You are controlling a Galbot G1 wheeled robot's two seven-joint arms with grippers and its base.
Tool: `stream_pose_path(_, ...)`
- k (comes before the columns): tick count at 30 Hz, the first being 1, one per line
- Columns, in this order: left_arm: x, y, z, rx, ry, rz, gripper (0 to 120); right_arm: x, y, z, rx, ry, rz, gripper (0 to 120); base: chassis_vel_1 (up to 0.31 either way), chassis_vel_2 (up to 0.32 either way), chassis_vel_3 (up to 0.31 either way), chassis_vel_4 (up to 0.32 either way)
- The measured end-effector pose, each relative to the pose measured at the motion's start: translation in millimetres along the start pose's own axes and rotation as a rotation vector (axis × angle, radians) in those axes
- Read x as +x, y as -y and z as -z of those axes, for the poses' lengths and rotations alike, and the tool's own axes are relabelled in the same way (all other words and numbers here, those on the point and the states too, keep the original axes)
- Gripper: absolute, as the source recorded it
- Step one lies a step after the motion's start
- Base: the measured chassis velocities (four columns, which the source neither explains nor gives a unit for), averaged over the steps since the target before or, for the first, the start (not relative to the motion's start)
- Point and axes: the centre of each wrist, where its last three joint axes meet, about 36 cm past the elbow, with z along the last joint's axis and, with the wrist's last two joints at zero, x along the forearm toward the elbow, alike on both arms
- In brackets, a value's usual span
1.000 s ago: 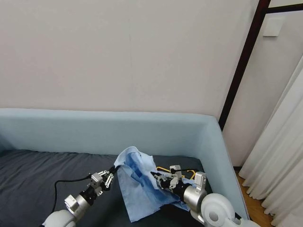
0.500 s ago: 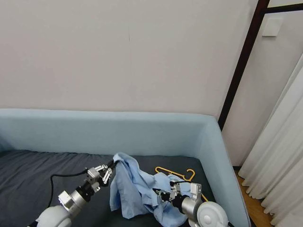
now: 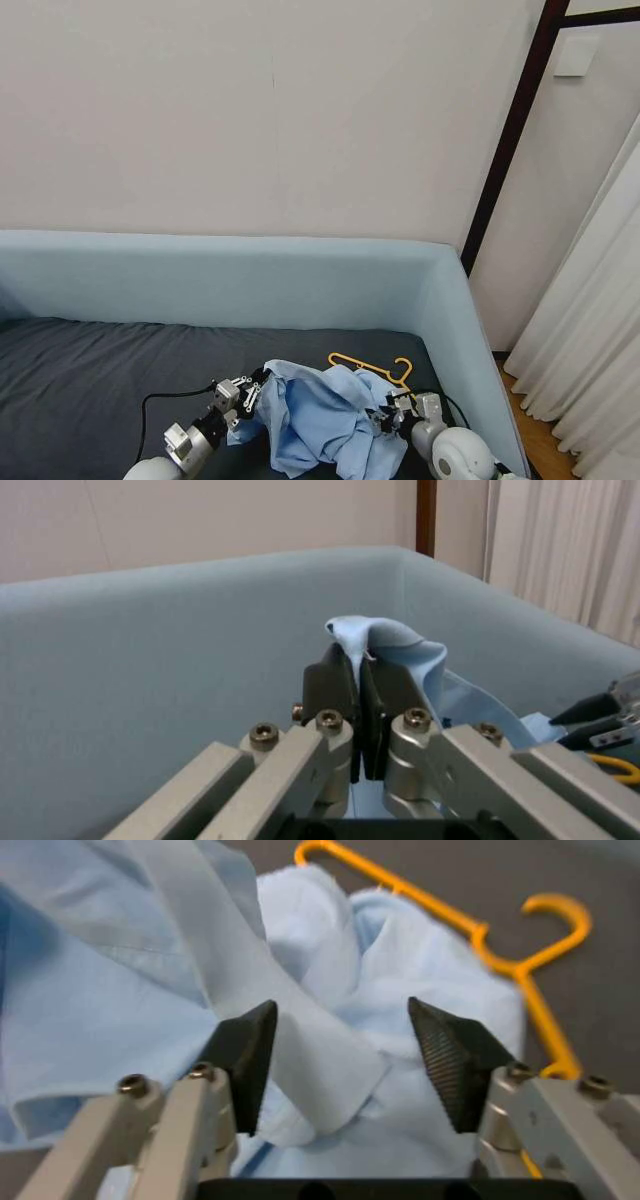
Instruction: Pick up the clothes from the sofa and hang them on the clothes hanger.
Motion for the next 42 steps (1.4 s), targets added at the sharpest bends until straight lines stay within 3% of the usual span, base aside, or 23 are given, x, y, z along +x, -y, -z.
stream_pose_path(6,6,3,-6,0.013,-0.012,0.02,0,15,-21,-26,0.263,0.116,0.004,82,0.0,0.0,0.0,0.0)
stream_pose_path(8,7,3,-6,0.013,-0.012,0.022,0,16,-23,-29,0.278,0.123,0.009,84,0.0,0.0,0.0,0.0)
stream_pose_path(10,8,2,-6,0.012,-0.011,0.026,0,15,-32,-42,0.325,0.154,0.024,95,0.0,0.0,0.0,0.0)
stream_pose_path(17,10,0,-5,0.007,-0.01,0.026,0,-8,-32,-68,0.344,0.144,-0.009,98,0.0,0.0,0.0,0.0)
stream_pose_path(24,9,-1,-4,0.003,-0.005,0.023,0,-28,-19,-81,0.278,0.143,-0.053,77,0.0,0.0,0.0,0.0)
stream_pose_path(42,15,4,-9,0.02,-0.001,0.051,0,-32,-21,-92,0.342,0.18,-0.043,14,0.0,0.0,0.0,0.0)
